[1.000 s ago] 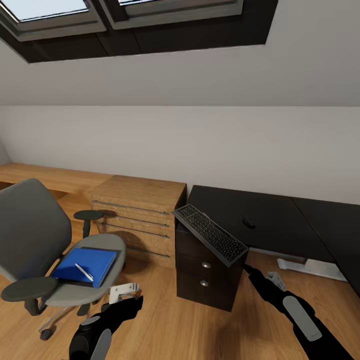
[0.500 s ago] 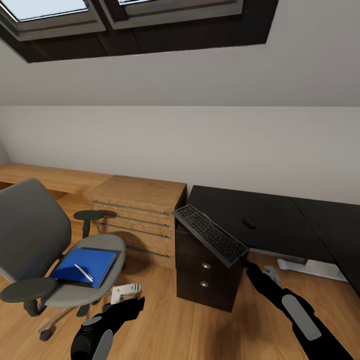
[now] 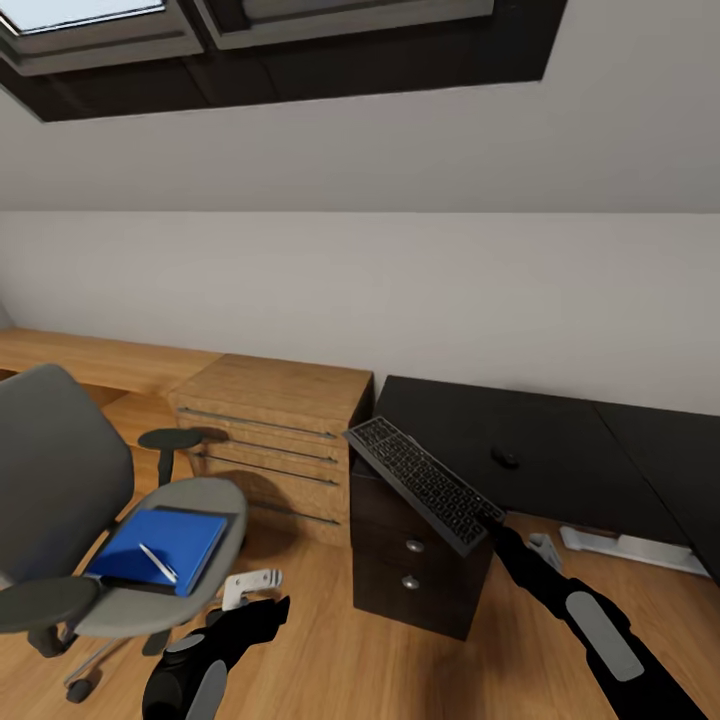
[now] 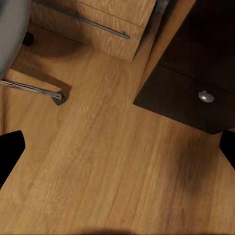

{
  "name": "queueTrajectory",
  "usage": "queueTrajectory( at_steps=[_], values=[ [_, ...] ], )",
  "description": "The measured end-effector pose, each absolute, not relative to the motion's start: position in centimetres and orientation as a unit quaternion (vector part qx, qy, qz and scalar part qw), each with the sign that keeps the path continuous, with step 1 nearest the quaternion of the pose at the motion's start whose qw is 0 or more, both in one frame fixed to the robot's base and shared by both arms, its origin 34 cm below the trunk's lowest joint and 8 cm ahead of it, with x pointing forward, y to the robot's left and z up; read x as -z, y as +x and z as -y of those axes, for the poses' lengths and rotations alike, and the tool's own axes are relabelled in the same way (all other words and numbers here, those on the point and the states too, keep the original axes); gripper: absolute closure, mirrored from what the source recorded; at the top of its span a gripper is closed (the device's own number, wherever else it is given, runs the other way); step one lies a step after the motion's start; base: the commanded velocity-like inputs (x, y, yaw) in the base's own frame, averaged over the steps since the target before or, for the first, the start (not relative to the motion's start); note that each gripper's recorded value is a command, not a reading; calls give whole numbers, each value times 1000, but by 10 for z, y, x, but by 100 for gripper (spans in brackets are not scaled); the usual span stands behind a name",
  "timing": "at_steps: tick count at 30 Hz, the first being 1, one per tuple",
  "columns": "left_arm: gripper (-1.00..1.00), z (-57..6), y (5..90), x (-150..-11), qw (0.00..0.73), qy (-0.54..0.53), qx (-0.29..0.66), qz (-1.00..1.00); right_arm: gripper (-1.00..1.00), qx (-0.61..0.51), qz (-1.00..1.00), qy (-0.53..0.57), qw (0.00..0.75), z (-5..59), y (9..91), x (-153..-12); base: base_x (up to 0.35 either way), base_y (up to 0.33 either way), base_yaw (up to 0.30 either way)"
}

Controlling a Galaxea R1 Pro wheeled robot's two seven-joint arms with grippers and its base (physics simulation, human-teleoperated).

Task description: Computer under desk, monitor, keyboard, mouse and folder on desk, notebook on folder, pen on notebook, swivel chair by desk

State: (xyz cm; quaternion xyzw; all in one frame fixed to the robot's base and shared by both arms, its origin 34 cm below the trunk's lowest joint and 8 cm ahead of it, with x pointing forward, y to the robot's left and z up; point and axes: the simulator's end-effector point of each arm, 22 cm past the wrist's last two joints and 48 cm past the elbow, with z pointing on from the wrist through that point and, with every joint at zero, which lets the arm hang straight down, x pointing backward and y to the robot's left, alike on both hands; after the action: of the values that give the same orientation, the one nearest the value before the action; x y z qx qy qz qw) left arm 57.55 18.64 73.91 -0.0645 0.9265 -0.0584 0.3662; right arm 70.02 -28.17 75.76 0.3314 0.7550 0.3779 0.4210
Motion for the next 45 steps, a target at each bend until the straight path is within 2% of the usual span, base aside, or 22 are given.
queueTrajectory(
  at_steps=[10, 18, 39, 40, 45],
  values=[
    [-100, -186, 575, -739, 366, -65, 59, -927, -100, -360, -752, 371, 408, 306, 691, -733, 48, 0, 0],
    [-100, -186, 575, -739, 366, -65, 60, -927, -100, -361, -752, 372, 408, 306, 691, -733, 130, 27, 0],
    [-100, -186, 575, -738, 365, -65, 60, -927, -100, -363, -751, 371, 407, 303, 691, -733, 21, 52, 0],
    [-100, -186, 575, -738, 365, -65, 60, -927, 100, -363, -751, 371, 407, 303, 691, -733, 0, 1, 0],
    [-100, -186, 575, -738, 365, -65, 60, -927, 100, -365, -750, 371, 408, 302, 692, -734, 0, 0, 0]
  ],
)
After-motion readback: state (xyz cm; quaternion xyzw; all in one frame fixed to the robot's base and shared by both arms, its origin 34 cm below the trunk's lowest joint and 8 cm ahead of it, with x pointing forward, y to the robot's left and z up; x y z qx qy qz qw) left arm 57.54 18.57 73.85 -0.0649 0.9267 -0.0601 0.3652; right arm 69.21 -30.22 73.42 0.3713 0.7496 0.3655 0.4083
